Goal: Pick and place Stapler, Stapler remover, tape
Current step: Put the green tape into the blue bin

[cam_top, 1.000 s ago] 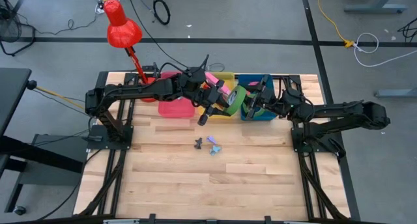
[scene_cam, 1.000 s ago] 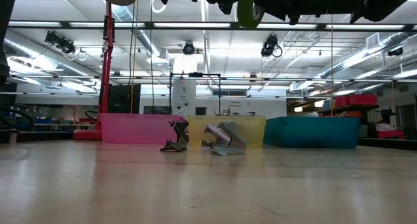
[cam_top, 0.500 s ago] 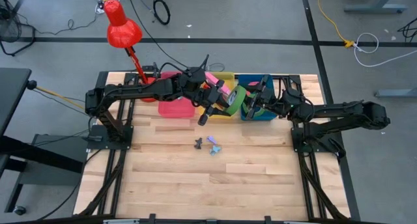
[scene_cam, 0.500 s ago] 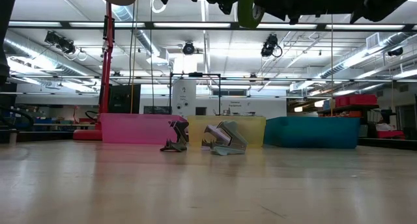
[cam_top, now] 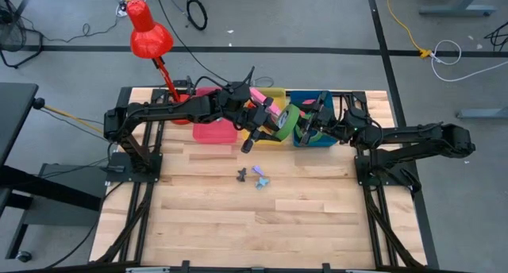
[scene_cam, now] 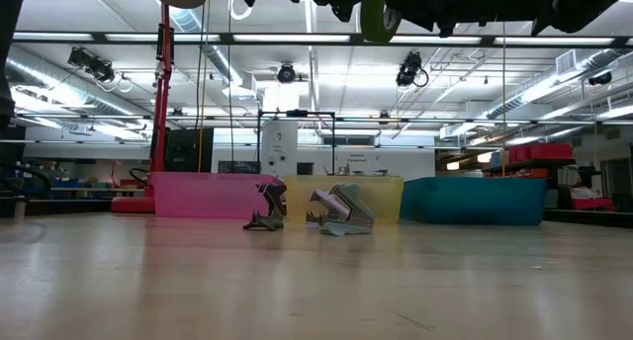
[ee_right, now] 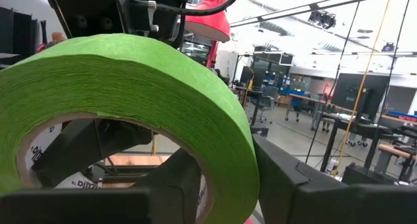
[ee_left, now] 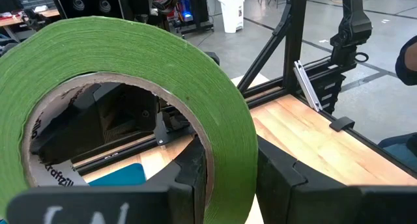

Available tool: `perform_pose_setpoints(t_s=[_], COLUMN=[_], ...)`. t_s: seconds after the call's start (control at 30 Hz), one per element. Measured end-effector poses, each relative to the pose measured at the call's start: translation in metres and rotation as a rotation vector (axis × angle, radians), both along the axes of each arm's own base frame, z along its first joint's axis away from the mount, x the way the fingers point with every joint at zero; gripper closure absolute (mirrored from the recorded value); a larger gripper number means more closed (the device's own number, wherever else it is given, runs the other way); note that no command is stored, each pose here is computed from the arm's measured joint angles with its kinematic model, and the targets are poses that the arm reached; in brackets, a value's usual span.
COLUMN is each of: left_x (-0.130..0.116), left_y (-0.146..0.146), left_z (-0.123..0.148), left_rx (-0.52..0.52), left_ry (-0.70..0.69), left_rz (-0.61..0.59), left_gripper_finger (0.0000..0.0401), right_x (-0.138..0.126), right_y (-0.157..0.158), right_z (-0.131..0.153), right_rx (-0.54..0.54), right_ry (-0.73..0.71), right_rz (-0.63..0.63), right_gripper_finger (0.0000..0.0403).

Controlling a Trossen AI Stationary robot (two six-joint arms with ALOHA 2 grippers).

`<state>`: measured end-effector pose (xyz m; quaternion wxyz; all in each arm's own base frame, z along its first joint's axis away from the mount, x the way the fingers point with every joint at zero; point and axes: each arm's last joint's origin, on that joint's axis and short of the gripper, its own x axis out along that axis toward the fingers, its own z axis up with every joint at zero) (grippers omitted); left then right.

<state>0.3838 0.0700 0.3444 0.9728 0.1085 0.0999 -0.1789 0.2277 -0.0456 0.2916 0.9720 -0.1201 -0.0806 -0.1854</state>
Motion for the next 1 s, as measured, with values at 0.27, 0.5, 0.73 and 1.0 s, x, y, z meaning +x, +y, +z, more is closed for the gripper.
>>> perform_pose_setpoints(t_s=[0.27, 0.5, 0.73, 1.0], left_x=[0.0002, 0.0004, 0.0009, 0.0010], left_y=[0.0003, 0.0007, 0.0019, 0.0032], left_z=[0.0000, 0.0001, 0.0002, -0.0002], left_rx=[0.005, 0.012, 0.020, 0.029], left_ry=[0.000, -0.001, 0.001, 0.006], left_rz=[0.017, 0.034, 0.082, 0.121], left_gripper_finger=[0.0302, 0.0282, 0.0206, 0.0133], right_x=[0.0000, 0.0000, 0.0001, 0.0000], right_y=[0.0000, -0.0001, -0.0002, -0.0004], right_z=[0.0000, -0.0002, -0.0008, -0.0007], right_rx=[0.000, 0.002, 0.003, 0.005], right_ry=[0.000, 0.002, 0.007, 0.006], right_rz=[0.000, -0.003, -0.004, -0.015], right_gripper_finger=[0.0282, 0.0282, 0.0282, 0.0290])
